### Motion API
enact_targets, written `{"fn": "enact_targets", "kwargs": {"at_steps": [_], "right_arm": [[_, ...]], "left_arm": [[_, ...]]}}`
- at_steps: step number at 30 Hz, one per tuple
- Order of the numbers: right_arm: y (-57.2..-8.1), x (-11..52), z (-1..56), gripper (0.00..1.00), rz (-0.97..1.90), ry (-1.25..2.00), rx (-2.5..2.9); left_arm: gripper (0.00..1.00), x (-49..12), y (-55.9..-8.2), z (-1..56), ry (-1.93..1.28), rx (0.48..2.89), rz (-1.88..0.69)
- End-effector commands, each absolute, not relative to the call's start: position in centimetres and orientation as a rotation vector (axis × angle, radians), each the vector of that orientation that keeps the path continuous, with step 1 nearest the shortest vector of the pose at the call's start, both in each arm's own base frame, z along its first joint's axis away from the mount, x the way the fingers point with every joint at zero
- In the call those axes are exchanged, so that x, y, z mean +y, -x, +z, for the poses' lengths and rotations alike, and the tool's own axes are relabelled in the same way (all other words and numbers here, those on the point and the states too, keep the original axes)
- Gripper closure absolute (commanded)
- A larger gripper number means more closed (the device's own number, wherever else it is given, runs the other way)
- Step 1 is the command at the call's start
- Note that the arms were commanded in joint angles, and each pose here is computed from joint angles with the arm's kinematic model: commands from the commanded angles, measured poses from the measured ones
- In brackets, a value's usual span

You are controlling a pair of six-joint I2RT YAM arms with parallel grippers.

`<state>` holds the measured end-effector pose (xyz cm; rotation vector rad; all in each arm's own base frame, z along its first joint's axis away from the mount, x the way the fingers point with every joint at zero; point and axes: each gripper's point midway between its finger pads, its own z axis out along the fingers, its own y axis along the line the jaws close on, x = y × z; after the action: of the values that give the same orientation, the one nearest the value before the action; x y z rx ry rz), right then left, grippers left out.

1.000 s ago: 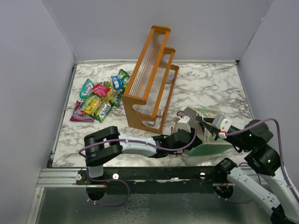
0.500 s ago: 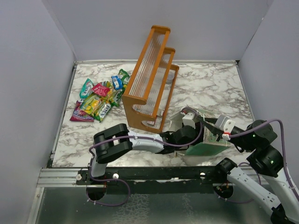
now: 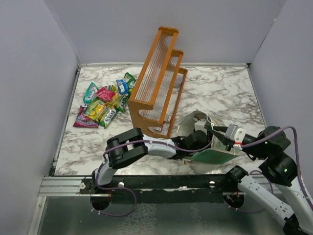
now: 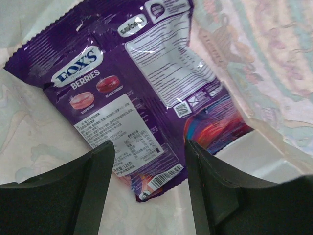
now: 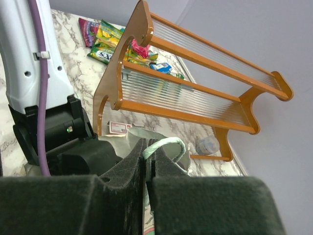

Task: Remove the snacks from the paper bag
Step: Take out the snack from the paper bag.

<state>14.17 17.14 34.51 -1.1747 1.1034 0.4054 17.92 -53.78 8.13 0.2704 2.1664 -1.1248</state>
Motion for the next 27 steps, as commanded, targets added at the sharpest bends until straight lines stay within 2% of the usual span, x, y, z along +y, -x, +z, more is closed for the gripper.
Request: {"fn": "enact_targets", "kwargs": {"at_steps": [1,8,16,22,27], "right_arm": [[-13.4,17.4,34.8,0.98,0.43,1.199,1.076],[-13.6,17.6,34.9,0.98,0.432,1.214,1.072],[-13.6,17.8,34.8,0.98,0.44,1.221,1.072],[-13.5,17.8,34.8,0.98,0.442,1.222,1.075],[-13.4,17.6,34.9,0.98,0.44,1.222,1.077]], "left_arm": [[0.36,-54.8,-17.8,7.3,-0.277,2.187,-1.14],[0.17,-55.0,-19.3,5.3,-0.258,2.193,-1.034],[0.13,-55.5,-20.8,4.0,-0.169,2.167,-1.002],[0.16,-56.3,-22.0,2.2,-0.099,2.174,-0.978],[0.33,-57.1,-23.0,1.7,-0.074,2.14,-0.99]]}}
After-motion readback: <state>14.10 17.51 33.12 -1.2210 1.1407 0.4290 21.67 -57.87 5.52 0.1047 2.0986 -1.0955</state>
